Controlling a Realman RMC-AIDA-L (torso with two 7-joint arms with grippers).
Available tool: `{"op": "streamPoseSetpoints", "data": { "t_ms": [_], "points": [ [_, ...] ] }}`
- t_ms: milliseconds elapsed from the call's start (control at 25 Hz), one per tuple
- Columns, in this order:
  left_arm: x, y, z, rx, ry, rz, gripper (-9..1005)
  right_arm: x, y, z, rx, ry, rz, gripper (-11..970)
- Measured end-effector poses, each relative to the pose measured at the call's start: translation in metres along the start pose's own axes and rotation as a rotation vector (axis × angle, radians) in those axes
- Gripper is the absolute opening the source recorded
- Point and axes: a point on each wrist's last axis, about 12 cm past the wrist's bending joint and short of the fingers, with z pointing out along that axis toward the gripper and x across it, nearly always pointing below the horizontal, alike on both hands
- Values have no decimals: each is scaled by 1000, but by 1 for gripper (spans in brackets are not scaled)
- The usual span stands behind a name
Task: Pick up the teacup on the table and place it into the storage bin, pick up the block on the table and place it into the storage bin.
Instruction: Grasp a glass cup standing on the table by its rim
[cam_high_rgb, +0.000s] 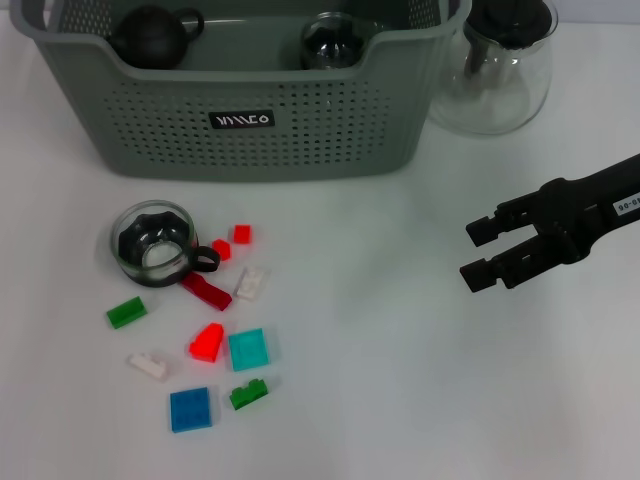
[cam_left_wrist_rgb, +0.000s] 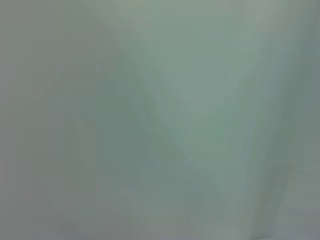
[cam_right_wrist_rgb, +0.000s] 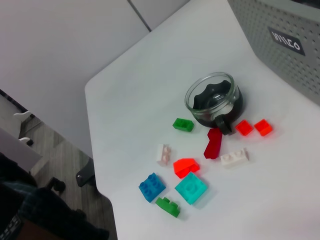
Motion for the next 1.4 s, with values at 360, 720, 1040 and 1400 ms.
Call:
{"op": "streamPoseSetpoints", "data": {
  "t_ms": [360,720,1040,1400],
  "points": [
    [31,-24,-65,373,32,203,704,0,-2,-2,14,-18,4,941],
    [76,-36,-70,270,399,329,699,2,-5,0,25,-40,26,942],
    [108,-47,-56,273,622,371,696,1,-5,1,25,-52,36,941],
    [142,-48,-42,252,852,444,694,3,-6,3,28,-55,50,942]
  ]
}}
